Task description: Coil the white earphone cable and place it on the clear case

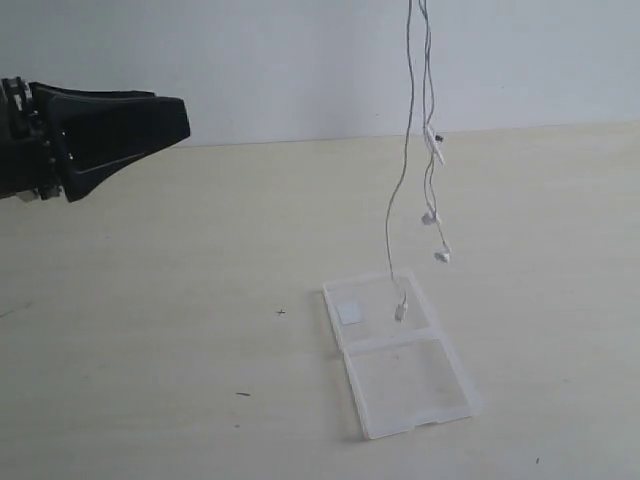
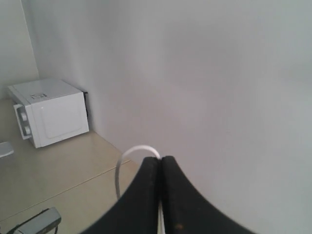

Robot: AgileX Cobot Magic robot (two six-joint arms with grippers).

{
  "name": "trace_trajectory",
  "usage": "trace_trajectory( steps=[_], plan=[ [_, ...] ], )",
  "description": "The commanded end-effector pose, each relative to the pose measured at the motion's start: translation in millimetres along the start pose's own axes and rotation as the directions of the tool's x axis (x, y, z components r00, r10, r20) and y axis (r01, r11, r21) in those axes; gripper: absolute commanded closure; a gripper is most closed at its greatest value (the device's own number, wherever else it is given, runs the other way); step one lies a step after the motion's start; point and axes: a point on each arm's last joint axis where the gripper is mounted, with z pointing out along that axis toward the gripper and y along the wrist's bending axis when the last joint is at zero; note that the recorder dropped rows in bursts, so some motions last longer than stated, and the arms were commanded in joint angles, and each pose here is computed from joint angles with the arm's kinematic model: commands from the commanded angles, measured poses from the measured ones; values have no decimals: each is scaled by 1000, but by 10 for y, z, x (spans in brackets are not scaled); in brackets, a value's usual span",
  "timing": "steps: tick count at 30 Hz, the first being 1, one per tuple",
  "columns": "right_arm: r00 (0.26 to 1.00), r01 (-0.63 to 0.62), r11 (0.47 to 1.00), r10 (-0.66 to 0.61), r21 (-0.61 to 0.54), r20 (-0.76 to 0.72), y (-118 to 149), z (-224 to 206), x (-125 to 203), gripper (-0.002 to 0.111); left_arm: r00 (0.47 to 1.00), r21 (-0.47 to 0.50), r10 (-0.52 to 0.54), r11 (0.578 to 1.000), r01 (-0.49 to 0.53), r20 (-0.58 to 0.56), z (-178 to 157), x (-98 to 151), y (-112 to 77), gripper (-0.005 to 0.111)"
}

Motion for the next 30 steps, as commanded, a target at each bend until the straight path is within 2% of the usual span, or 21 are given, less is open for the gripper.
trace_trajectory(
  steps=[1,5,11,18,21,22,23,26,27,30],
  plan=[
    [1000,6,999,-5,-44,24,-45,106,32,108,1000,-10,29,1000,-29,5,148,38,-12,38],
    [1000,-8,999,9,-47,16,-86,164,68,108,999,-24,45,999,-45,-4,284,126,3,38],
    [999,-36,997,38,-69,32,-110,220,82,108,996,-20,56,998,-55,73,503,170,-13,38],
    [998,-44,995,48,-84,39,-115,243,88,108,996,62,80,995,-82,33,858,177,-105,38],
    [997,-53,994,59,-96,53,-95,228,67,108,996,84,81,993,-78,-38,968,254,-120,39],
    [997,-47,994,53,-94,55,-97,228,65,108,996,100,69,993,-62,-61,984,285,-134,44],
    [998,-34,995,40,-94,57,-91,221,60,108,995,98,49,994,-40,-87,996,322,-128,54],
    [998,-32,995,38,-93,57,-92,221,61,108,986,82,53,996,-41,-156,987,378,-120,101],
    [998,-31,995,37,-91,56,-93,221,62,108,982,85,76,994,-62,-172,981,391,-121,105],
    [998,-28,997,33,-78,62,-105,222,57,108,983,83,75,995,-61,-169,973,374,-130,106]
  ],
)
